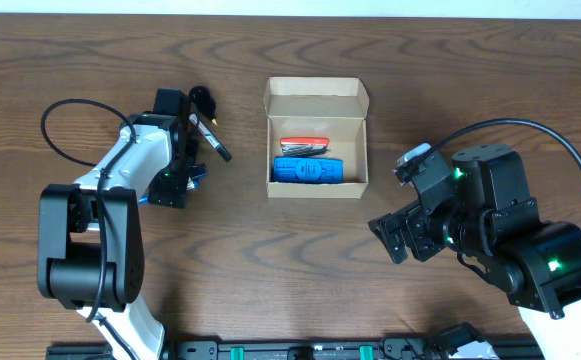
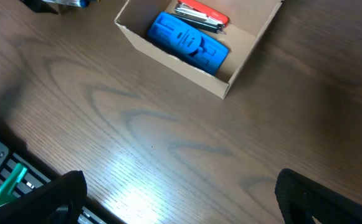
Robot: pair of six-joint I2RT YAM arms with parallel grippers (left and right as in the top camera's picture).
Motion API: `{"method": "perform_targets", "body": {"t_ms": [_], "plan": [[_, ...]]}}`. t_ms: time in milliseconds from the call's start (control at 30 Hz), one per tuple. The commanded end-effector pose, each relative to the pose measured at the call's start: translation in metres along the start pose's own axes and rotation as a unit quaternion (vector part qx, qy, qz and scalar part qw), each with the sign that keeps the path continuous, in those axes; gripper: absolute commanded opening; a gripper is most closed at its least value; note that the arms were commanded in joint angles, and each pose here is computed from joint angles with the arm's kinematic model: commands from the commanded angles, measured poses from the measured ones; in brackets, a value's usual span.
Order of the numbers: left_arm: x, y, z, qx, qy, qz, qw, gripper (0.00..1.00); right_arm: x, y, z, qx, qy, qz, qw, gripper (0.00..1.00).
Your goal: Pack container
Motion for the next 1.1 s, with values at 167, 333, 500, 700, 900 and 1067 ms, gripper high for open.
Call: {"method": "perform_targets", "body": {"t_ms": [167, 333, 500, 700, 900, 1067], "plan": [[-0.002, 0.0, -0.002, -0.006, -0.001, 0.0, 1.0, 0.93, -0.001, 0.0, -0.001, 0.003, -0.008, -0.002, 1.0, 0.99], [-0.001, -0.004, -0.002, -0.01, -0.001, 0.001, 1.0, 0.88, -0.001, 0.0, -0.001, 0.003, -0.008, -0.002, 1.0, 0.99], [0.003, -0.015, -0.002, -0.019, -0.001, 0.029, 0.999, 0.82, -0.001, 0.0, -0.001, 0.003, -0.008, -0.002, 1.0, 0.99], [0.006, -0.02, -0.002, -0.026, -0.002, 0.041, 0.999, 0.73, -0.001, 0.0, -0.001, 0.003, -0.008, -0.002, 1.0, 0.99], [0.006, -0.02, -0.002, -0.027, -0.002, 0.041, 0.999, 0.56, -0.001, 0.0, -0.001, 0.003, -0.008, -0.002, 1.0, 0.99], [0.006, -0.02, -0.001, -0.031, -0.003, 0.041, 0.999, 0.41, -0.001, 0.0, -0.001, 0.003, -0.008, -0.002, 1.0, 0.99]]}}
Point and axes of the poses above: each gripper's point midway between its finger pads, its own y axis back along the fingers, its own z axis along the line the jaws close on, x = y × z, the point moved 10 cm from there along y, back along the fingers, and after that the axes turned 9 degrees about -y, right-handed, at the moved point
